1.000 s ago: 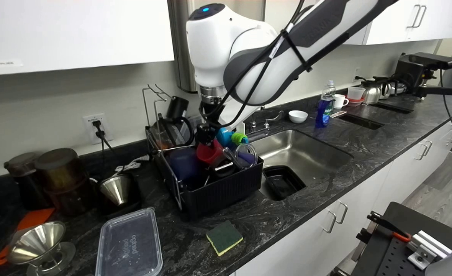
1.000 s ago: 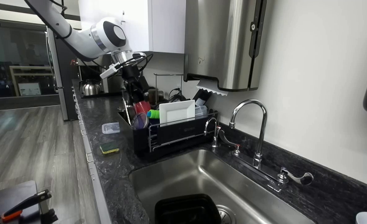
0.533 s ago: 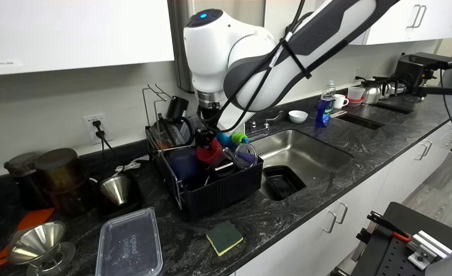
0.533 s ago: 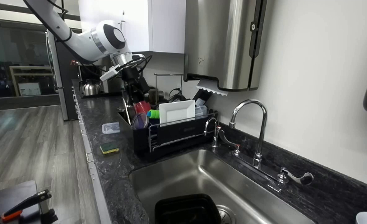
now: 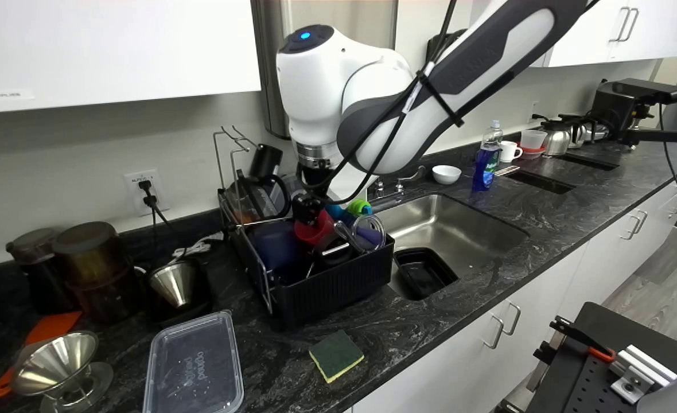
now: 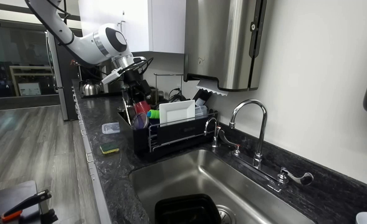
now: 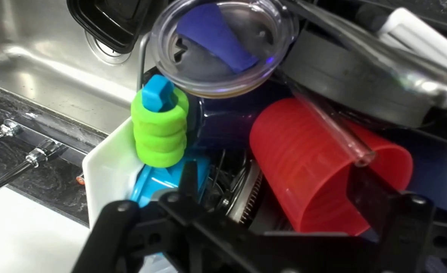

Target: Take the pink cup from the dish rack and place it in the sink

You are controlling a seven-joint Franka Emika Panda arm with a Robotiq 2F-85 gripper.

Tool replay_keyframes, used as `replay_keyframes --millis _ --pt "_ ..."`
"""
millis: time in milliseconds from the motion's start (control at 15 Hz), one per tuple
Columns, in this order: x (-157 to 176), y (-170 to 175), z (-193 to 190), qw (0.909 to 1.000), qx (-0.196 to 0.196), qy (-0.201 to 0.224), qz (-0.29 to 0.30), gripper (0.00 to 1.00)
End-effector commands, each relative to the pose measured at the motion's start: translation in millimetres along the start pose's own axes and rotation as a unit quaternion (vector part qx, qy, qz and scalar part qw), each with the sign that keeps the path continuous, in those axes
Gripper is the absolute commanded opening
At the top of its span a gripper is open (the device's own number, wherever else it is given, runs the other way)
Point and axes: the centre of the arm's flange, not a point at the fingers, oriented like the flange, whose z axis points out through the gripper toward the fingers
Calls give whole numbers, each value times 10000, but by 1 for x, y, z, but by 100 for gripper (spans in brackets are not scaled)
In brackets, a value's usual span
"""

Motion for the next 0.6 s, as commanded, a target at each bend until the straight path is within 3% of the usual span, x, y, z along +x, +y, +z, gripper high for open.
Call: replay_keyframes --millis 0,133,533 --pt "3 -1 7 9999 -77 124 -18 75" --pt "3 0 7 9998 -106 136 -57 68" --pt "2 1 8 9997 -155 136 -117 26"
